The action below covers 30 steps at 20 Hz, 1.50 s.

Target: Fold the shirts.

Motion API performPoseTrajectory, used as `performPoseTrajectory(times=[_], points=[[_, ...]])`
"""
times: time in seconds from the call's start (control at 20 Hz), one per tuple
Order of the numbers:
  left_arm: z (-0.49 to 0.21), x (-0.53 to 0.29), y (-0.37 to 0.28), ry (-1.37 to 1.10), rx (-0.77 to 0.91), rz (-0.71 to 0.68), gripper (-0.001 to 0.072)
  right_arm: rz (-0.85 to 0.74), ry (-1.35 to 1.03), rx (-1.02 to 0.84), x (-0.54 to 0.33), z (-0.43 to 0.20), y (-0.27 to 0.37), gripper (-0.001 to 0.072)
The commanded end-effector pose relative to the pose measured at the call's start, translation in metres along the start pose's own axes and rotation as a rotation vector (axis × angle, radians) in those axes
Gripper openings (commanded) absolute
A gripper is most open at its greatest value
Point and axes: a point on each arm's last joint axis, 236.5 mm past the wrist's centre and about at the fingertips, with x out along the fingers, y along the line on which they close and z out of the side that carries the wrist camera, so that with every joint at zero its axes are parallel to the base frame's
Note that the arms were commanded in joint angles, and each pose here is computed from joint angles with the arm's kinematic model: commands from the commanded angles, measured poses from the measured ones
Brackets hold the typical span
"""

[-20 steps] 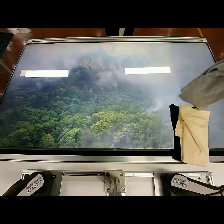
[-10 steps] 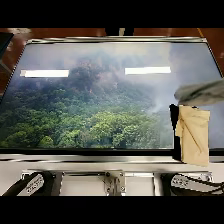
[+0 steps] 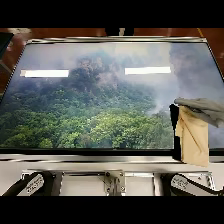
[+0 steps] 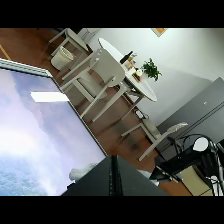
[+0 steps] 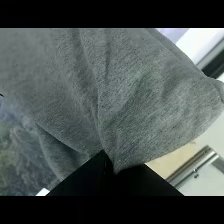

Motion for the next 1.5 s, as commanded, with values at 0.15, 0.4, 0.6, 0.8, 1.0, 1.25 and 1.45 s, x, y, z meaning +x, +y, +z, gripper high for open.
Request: performPoseTrajectory(times=[0.15,0.4,0.6,0.8,1.0,1.25,1.45], points=[[0.0,0.0,0.0,0.001,0.022,0.0,0.0037,-0.236,0.327,0.011,0.041,-0.111,-0.057,0.0069],[0.0,0.0,0.0,0.001,0.021,0.0,0.0037,-0.353,0.388,0.008,0.063,-0.142,-0.084,0.007],[-0.002,0.0,0.002,0.007,0.024,0.01,0.0037,-0.292,0.396,-0.009,0.078,-0.147,-0.071,0.058],[-0.014,-0.002,0.031,0.065,0.058,0.129,0.0037,-0.266,0.429,-0.122,0.064,-0.148,-0.071,0.0575],[-0.024,-0.015,0.111,0.124,0.126,0.477,0.0035,-0.013,0.088,-0.092,0.022,-0.068,-0.013,0.0574],[-0.098,-0.073,0.226,0.484,0.136,1.179,0.0035,0.4,-0.218,-0.207,-0.042,-0.022,0.121,0.0574],[-0.192,-0.012,0.244,0.807,0.165,1.108,0.0596,0.214,-0.204,-0.579,-0.01,-0.079,0.192,0.0614]])
